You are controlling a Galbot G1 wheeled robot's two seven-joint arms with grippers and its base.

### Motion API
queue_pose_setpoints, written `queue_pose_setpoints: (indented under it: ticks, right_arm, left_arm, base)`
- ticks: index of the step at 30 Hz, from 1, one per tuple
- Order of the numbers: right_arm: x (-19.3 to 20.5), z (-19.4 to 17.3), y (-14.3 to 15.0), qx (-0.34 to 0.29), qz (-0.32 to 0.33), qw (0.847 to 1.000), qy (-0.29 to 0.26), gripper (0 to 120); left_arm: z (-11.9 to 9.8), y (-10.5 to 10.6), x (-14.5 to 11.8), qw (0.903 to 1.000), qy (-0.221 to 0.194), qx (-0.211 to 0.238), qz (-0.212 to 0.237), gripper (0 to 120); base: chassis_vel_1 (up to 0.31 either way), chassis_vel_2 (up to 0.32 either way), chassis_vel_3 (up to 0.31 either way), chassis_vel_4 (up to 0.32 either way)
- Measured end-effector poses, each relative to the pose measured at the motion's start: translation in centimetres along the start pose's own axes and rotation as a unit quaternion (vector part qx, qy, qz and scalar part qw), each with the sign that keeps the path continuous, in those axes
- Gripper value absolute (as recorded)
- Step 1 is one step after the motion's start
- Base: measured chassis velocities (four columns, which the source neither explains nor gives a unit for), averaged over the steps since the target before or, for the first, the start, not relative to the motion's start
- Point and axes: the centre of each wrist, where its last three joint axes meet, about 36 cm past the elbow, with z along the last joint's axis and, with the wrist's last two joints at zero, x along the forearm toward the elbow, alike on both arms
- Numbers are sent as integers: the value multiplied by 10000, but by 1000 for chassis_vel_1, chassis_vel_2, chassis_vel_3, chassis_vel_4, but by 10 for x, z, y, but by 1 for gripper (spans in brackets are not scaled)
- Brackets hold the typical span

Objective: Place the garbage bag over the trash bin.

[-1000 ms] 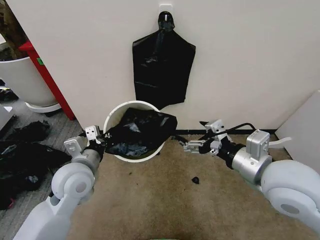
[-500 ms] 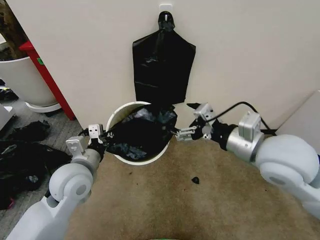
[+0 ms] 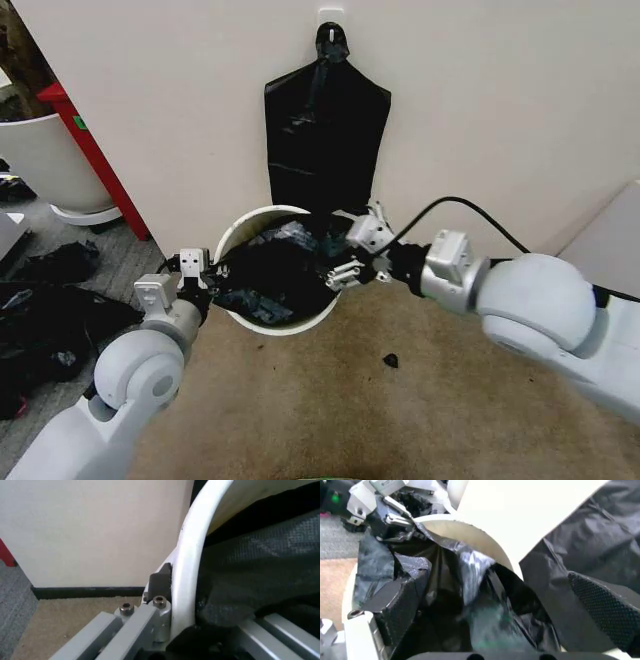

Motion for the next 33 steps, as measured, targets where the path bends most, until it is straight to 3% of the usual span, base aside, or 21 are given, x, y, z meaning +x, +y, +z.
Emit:
queue_pose_setpoints:
  ticks: [3, 7, 14, 15, 26, 33]
  right_arm:
    - [-10, 0, 4, 111, -76, 9999, 91, 86]
    - [-12, 1, 5, 116, -92, 9998, 123, 79]
    - [-20, 9, 7, 104, -121, 9995, 270, 45]
    - [-20, 9, 7, 104, -121, 9995, 270, 45]
    - [-29, 17, -2, 1, 150, 9993, 344, 2]
    - [-35, 19, -7, -226, 311, 9985, 377, 0]
  left_arm:
    - [-2, 2, 1, 10000, -17, -14, -14, 1]
    - [-2, 2, 1, 10000, -19, -16, -14, 1]
    - [-3, 2, 3, 10000, -18, -15, 8, 1]
    - [-3, 2, 3, 10000, -18, -15, 8, 1]
    - [0, 3, 5, 9999, 1, -78, 82, 1]
    - [4, 7, 9, 9996, -38, -220, 143, 1]
  base:
    - [0, 0, 0, 0]
    - [0, 0, 0, 0]
    - [0, 0, 0, 0]
    - [0, 0, 0, 0]
    - [0, 0, 0, 0]
    - [0, 0, 0, 0]
